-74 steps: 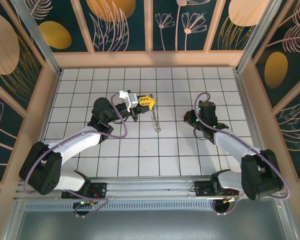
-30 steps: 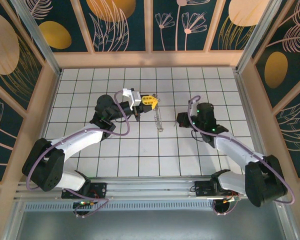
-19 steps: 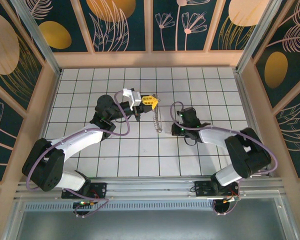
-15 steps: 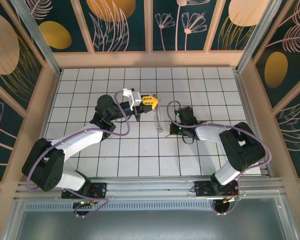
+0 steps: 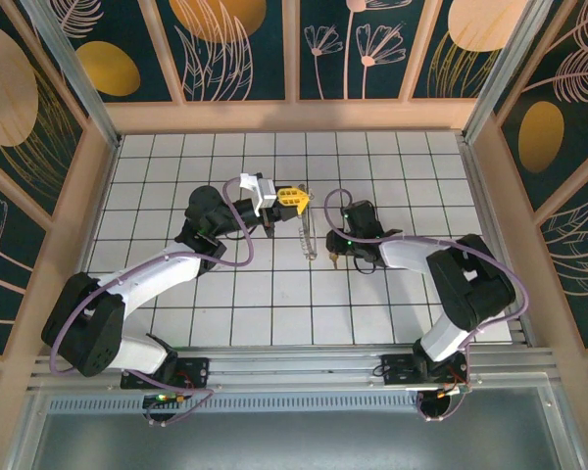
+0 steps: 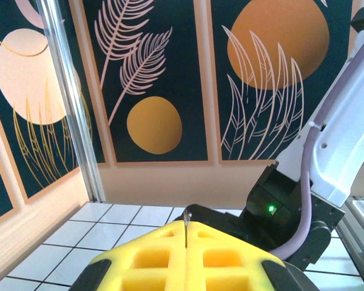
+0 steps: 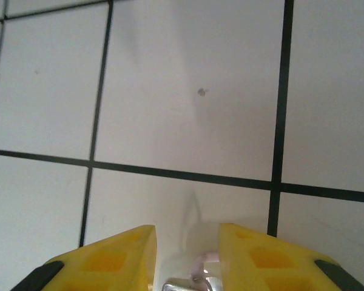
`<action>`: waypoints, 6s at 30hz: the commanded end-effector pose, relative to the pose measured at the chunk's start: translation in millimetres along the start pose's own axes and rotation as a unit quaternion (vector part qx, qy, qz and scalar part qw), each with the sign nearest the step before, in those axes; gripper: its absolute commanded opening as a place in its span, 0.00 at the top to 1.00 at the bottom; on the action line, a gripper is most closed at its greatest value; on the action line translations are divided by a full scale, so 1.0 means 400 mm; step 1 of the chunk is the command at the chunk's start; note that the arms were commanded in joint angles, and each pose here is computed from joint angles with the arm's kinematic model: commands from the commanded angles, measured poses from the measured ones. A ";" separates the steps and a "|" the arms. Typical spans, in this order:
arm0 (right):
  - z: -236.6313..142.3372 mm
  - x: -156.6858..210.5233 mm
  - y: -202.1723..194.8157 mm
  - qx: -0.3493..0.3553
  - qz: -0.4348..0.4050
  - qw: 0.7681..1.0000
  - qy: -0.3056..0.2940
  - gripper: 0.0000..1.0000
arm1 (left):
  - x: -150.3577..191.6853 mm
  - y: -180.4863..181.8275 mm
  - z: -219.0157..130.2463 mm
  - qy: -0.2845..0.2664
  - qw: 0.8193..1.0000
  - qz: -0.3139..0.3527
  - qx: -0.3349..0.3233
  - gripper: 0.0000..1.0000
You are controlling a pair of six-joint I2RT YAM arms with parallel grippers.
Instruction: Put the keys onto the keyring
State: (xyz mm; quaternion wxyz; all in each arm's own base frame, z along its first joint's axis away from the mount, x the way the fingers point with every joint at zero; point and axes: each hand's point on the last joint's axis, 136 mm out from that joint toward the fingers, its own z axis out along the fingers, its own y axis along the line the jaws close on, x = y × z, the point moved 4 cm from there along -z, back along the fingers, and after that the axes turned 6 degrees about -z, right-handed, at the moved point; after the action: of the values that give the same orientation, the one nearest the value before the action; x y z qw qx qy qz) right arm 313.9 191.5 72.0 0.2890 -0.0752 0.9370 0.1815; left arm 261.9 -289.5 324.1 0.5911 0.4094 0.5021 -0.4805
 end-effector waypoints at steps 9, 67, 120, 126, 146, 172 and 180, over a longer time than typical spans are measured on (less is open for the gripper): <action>-0.050 0.014 -0.012 0.033 0.054 0.998 0.010 0.67 | -0.044 -0.024 -0.006 -0.025 0.999 0.024 0.015 1.00; -0.023 0.044 0.049 0.028 0.060 0.997 0.034 0.70 | -0.039 -0.024 -0.003 -0.027 0.999 0.026 0.020 1.00; 0.021 0.076 0.074 0.028 0.053 0.996 0.062 0.87 | -0.037 -0.026 -0.004 -0.028 0.999 0.030 0.022 1.00; 0.012 0.066 0.080 0.024 0.052 0.997 0.055 0.98 | -0.040 -0.027 -0.004 -0.028 0.999 0.029 0.023 1.00; -0.069 0.058 0.032 0.090 -0.026 0.994 0.049 1.00 | -0.046 -0.029 -0.005 -0.032 0.999 0.030 0.026 1.00; -0.067 0.045 0.055 0.067 0.018 0.997 0.038 0.70 | -0.055 -0.037 -0.011 -0.039 0.998 0.029 0.028 1.00; -0.042 0.094 0.038 0.072 0.052 0.994 0.061 0.68 | -0.058 -0.039 -0.011 -0.043 0.998 0.031 0.030 1.00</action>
State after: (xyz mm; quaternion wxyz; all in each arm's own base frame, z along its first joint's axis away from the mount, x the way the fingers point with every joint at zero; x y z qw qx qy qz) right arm 278.8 198.4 80.7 0.2475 -0.0313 0.9604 0.1238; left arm 256.8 -289.0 326.1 0.5916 0.4160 0.4881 -0.4886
